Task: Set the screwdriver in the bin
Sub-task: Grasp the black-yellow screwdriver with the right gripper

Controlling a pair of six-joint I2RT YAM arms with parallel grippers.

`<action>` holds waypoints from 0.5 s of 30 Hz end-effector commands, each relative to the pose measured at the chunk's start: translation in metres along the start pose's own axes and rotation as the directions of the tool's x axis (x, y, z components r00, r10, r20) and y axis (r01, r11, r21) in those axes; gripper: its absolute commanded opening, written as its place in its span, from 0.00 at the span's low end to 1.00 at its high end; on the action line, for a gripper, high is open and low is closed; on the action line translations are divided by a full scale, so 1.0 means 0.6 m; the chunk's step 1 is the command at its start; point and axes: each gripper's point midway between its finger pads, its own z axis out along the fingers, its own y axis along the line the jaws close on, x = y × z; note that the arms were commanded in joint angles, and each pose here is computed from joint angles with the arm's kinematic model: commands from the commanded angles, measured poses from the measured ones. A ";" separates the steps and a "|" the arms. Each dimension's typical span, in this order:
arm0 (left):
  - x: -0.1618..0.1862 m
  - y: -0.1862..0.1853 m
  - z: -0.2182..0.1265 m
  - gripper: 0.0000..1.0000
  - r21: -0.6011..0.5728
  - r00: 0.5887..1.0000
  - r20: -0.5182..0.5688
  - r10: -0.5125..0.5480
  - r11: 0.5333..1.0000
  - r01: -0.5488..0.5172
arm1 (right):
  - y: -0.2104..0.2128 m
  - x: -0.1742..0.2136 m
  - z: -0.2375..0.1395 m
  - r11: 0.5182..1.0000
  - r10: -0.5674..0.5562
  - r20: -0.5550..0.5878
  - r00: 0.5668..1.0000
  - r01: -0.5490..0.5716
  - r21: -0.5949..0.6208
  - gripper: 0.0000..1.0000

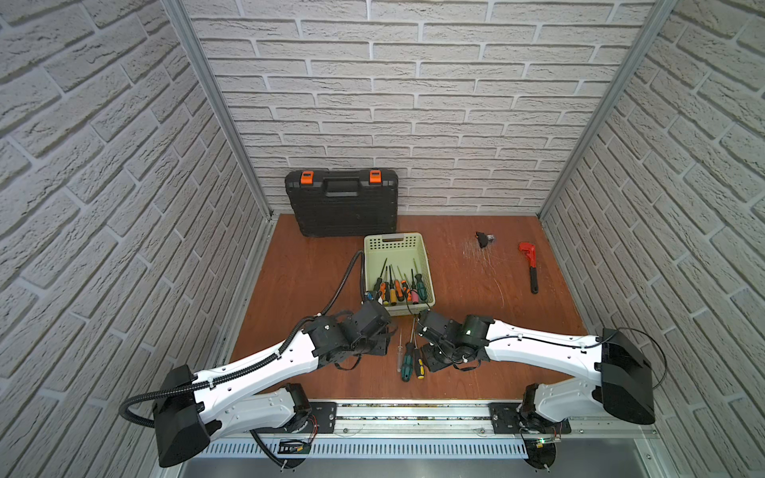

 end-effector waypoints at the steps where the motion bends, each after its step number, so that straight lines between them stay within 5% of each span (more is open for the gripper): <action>1: -0.011 -0.002 0.004 0.45 0.003 0.993 0.080 -0.087 0.996 0.087 | 0.026 -0.026 0.007 0.999 0.037 0.044 0.998 -0.036 -0.025 0.42; 15: -0.011 0.013 0.005 0.47 -0.036 0.993 0.094 -0.070 0.997 0.073 | 0.033 -0.020 0.056 0.997 0.078 -0.011 0.997 -0.078 0.028 0.42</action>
